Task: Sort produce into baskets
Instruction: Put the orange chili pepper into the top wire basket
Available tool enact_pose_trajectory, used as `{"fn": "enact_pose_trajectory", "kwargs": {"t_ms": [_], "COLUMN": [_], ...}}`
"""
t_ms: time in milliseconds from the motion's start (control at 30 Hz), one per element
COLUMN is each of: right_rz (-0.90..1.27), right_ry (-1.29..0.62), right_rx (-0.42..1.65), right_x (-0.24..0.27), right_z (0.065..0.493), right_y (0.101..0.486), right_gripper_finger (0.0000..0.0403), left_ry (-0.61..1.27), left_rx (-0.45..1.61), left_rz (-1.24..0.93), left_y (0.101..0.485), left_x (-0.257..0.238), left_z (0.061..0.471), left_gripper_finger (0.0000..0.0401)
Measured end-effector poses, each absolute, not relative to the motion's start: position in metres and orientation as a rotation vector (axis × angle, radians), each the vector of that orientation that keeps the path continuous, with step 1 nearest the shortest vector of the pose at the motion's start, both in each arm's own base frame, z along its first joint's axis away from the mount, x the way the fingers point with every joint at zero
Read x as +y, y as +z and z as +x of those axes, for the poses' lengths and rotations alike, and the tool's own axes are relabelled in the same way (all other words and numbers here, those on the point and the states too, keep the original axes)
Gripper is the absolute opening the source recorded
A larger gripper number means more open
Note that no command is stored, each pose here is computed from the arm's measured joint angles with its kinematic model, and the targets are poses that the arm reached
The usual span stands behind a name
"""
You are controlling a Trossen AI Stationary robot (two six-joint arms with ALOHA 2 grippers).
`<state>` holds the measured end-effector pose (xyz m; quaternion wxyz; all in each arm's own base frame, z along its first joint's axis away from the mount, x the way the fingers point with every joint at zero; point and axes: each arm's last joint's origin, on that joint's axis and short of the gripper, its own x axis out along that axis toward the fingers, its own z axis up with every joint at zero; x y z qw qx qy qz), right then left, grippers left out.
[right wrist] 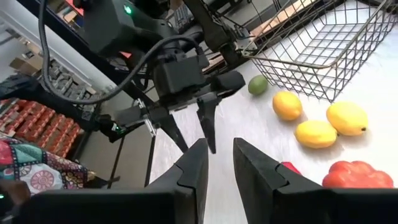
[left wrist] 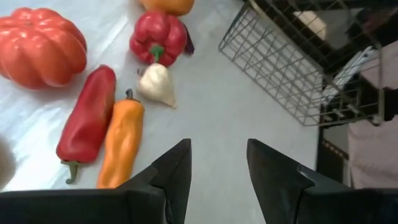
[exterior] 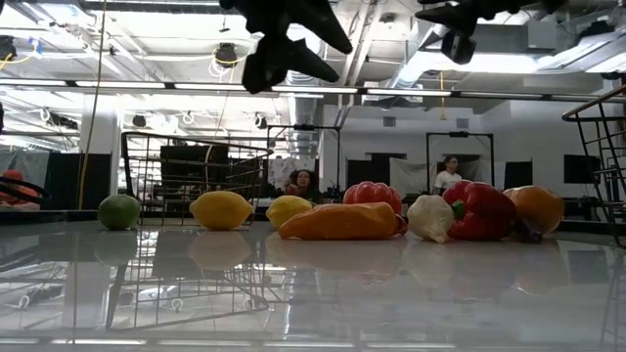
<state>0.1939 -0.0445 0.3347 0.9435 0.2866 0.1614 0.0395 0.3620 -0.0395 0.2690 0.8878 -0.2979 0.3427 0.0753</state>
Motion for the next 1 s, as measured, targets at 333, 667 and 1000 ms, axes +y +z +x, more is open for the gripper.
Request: {"fn": "enact_pose_trajectory", "kwargs": {"t_ms": [333,667,1000], "right_rz": [0.561,0.524,0.505], "right_ry": [0.040,0.039,0.007], "right_rx": [0.340,0.356,0.303], "right_x": [-0.037,-0.028,-0.027], "right_z": [0.175,0.172,0.161], "right_y": [0.339,0.339,0.345], "right_gripper_finger": [0.0105,0.0105,0.0105], "left_ry": [0.282,0.390,0.398], "left_rx": [0.792,0.782,0.764], "left_rz": [-0.571,-0.571,-0.601], "left_y": [0.275,0.283,0.283], "left_x": [-0.038,-0.043,-0.051], "left_z": [0.366,0.363,0.363], "left_gripper_finger": [0.0142,0.0142,0.0142]}}
